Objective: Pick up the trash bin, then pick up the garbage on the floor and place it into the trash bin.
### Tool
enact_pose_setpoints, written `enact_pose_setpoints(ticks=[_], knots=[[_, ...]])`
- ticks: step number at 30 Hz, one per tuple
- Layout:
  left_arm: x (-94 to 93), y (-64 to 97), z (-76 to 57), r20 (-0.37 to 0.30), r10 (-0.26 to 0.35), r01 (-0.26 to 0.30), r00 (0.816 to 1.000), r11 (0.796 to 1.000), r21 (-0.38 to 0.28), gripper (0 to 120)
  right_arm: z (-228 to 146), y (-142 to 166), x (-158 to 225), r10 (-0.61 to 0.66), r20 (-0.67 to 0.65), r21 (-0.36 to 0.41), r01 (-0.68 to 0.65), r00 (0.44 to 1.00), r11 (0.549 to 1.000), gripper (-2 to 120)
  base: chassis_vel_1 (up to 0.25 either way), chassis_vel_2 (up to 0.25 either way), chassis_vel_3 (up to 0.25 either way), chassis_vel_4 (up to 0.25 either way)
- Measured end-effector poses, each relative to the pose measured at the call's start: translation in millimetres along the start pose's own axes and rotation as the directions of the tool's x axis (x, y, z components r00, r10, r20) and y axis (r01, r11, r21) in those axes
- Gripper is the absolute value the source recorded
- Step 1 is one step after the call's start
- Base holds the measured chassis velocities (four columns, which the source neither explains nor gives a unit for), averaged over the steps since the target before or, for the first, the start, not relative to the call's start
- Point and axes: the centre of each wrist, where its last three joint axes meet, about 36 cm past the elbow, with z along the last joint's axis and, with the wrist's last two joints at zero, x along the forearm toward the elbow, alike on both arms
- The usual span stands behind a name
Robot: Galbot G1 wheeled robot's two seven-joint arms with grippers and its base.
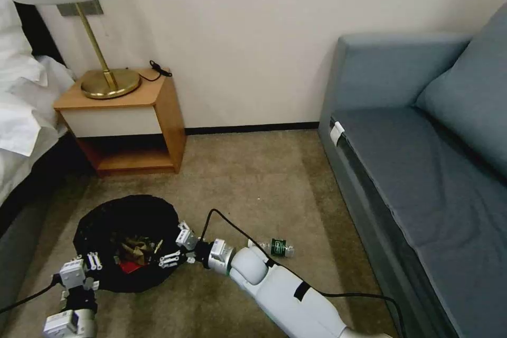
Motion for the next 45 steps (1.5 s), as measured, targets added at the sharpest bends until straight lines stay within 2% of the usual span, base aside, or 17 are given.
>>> enact_pose_setpoints(ticks=[3,6,12,16,25,31,45], knots=[[-0.4,3.0,1.7,-0.005,-0.005,0.005,1.000,1.000,-0.002,7,-1.0,-9.2,12.8,-0.013,-0.015,0.030,0.013,1.000,0.999,99,0.000,0.000,0.000,0.000],[0.2,6.1,3.8,-0.008,-0.008,0.008,1.000,1.000,-0.006,7,8.3,-29.9,41.9,-0.033,-0.088,0.087,0.041,0.996,0.995,100,0.000,0.000,0.000,0.000],[1.9,7.2,7.0,-0.009,-0.011,0.011,1.000,1.000,-0.008,7,24.1,-53.0,75.3,-0.072,-0.204,0.121,0.098,0.976,0.988,100,0.000,0.000,0.000,0.000],[5.2,3.6,13.1,-0.018,-0.011,0.011,1.000,1.000,-0.013,7,36.9,-85.6,118.4,-0.115,-0.366,0.161,0.184,0.923,0.970,100,0.000,0.000,0.000,0.000],[3.9,-0.4,13.2,-0.017,-0.004,0.003,1.000,1.000,-0.014,7,40.6,-104.0,151.5,-0.118,-0.500,0.160,0.226,0.858,0.961,100,0.000,0.000,0.000,0.000],[3.2,1.4,12.8,-0.017,-0.001,0.001,1.000,1.000,-0.019,7,52.5,-118.1,175.0,-0.079,-0.569,0.153,0.200,0.818,0.968,100,0.000,0.000,0.000,0.000],[5.7,1.0,16.3,-0.016,0.005,-0.005,1.000,1.000,-0.021,7,80.0,-140.4,208.9,-0.006,-0.645,0.170,0.151,0.765,0.974,100,0.000,0.000,0.000,0.000]])
